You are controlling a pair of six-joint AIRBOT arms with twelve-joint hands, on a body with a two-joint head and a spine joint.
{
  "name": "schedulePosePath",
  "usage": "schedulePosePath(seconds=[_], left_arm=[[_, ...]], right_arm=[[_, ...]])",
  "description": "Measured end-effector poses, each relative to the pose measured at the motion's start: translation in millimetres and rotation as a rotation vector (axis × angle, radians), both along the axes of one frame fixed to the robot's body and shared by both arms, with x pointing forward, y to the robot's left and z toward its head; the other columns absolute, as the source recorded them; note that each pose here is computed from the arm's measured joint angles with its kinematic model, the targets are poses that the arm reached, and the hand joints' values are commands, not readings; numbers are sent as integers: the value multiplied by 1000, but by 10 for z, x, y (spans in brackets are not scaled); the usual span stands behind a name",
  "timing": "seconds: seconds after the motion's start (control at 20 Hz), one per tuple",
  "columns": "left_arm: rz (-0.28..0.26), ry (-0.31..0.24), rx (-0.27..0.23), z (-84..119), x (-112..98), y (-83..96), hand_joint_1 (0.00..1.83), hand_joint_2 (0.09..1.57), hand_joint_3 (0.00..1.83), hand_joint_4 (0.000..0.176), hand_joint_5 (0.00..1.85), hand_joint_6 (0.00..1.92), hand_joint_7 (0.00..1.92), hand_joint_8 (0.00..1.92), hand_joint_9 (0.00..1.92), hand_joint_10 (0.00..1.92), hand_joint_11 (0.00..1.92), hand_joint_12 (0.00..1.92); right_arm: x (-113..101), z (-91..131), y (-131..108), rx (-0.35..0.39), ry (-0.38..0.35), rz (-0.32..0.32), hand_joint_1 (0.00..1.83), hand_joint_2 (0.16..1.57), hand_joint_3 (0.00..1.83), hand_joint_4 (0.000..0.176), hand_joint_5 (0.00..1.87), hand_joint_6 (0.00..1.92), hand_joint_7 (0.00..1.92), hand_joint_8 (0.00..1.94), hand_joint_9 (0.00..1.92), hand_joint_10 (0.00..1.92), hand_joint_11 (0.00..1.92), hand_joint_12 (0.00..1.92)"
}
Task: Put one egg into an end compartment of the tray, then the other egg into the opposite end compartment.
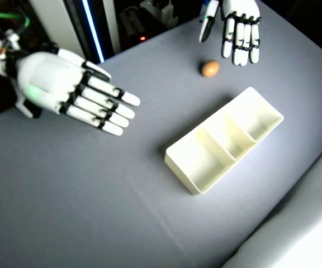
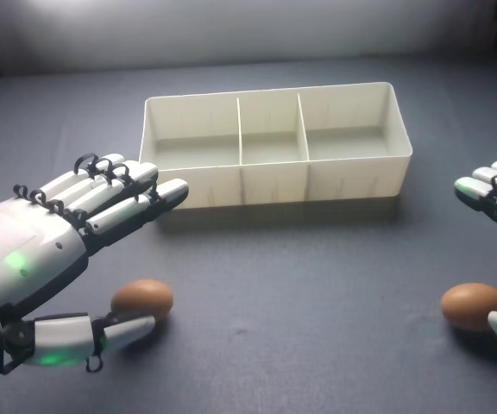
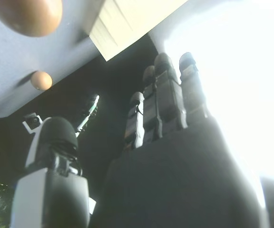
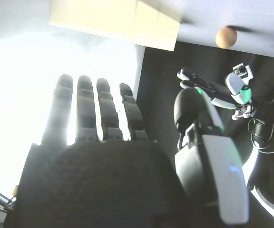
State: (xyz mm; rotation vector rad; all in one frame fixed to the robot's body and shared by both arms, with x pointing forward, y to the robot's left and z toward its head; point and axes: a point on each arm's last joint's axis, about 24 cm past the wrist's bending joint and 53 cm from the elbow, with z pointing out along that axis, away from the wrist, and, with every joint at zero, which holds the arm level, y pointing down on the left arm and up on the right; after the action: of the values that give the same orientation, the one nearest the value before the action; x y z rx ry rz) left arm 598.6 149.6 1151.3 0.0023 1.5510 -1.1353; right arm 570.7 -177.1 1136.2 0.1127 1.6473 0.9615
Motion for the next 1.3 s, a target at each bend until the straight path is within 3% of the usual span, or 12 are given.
schedulePosePath(seconds=[0.15, 0.35, 0.6, 0.65, 0.75, 0.8, 0.85, 1.0, 1.05, 1.1, 1.15, 1.3], left_arm=[[-3, 8, 9, -27, -2, -7, 536, 1056, 21, 159, 0, 0, 0, 0, 0, 0, 0, 0], [-21, 34, 47, -132, -25, -47, 554, 1092, 28, 117, 0, 0, 0, 0, 0, 0, 0, 0], [-31, 78, 93, -315, 7, -55, 630, 1152, 31, 154, 0, 0, 2, 1, 20, 9, 0, 0], [-25, 109, 90, -405, 49, -53, 587, 1165, 33, 115, 0, 0, 51, 19, 51, 23, 29, 15], [-23, 145, 103, -525, 87, -88, 638, 1174, 0, 78, 69, 28, 221, 15, 13, 564, 0, 980], [-24, 152, 102, -556, 91, -103, 647, 1175, 0, 66, 91, 32, 254, 22, 2, 704, 0, 1304], [-25, 161, 108, -610, 103, -119, 708, 1168, 0, 22, 167, 55, 334, 48, 12, 903, 0, 1580], [-12, 211, 121, -763, 129, -115, 830, 1201, 4, 0, 320, 95, 535, 135, 185, 1097, 2, 1754], [-9, 214, 119, -773, 144, -105, 895, 1209, 2, 0, 455, 186, 575, 488, 300, 1284, 139, 1821], [-9, 208, 115, -753, 154, -111, 1123, 1261, 2, 0, 586, 1099, 742, 1329, 626, 1564, 586, 1898], [-9, 196, 102, -706, 164, -117, 1160, 1297, 4, 0, 637, 1235, 682, 1679, 731, 1778, 798, 1916], [-12, 175, 88, -623, 177, -139, 1150, 1340, 6, 0, 581, 1338, 632, 1841, 784, 1918, 902, 1921]], right_arm=[[7, 22, -16, -2, -6, -3, 492, 1052, 89, 0, 0, 0, 0, 0, 0, 0, 0, 0], [1, 12, -15, -5, -4, 0, 464, 1082, 88, 0, 0, 0, 0, 0, 0, 0, 0, 0], [2, 12, -16, -4, -4, -1, 407, 1112, 83, 0, 0, 0, 0, 0, 0, 0, 0, 0], [4, 10, -21, -4, -3, -3, 419, 1118, 80, 0, 0, 0, 0, 0, 0, 0, 0, 0], [4, 10, -21, -4, -3, -3, 437, 1122, 74, 0, 0, 0, 0, 0, 0, 0, 0, 0], [4, 10, -21, -4, -3, -3, 440, 1122, 72, 0, 0, 0, 0, 0, 0, 0, 0, 0], [5, 10, -22, -4, -3, -4, 431, 1127, 70, 0, 0, 0, 0, 0, 0, 0, 0, 0], [5, 10, -23, -4, -3, -4, 432, 1136, 65, 0, 0, 0, 0, 0, 0, 0, 0, 0], [5, 9, -22, -3, -3, -4, 438, 1138, 63, 0, 0, 0, 0, 0, 0, 0, 0, 0], [6, 9, -24, -3, -2, -5, 464, 1137, 58, 0, 0, 0, 0, 0, 0, 0, 0, 0], [4, 10, -20, -3, -3, -3, 447, 1140, 56, 0, 0, 0, 0, 0, 0, 0, 0, 0], [10, 7, -31, -2, -1, -9, 434, 1149, 54, 0, 0, 0, 0, 0, 0, 0, 0, 0]])
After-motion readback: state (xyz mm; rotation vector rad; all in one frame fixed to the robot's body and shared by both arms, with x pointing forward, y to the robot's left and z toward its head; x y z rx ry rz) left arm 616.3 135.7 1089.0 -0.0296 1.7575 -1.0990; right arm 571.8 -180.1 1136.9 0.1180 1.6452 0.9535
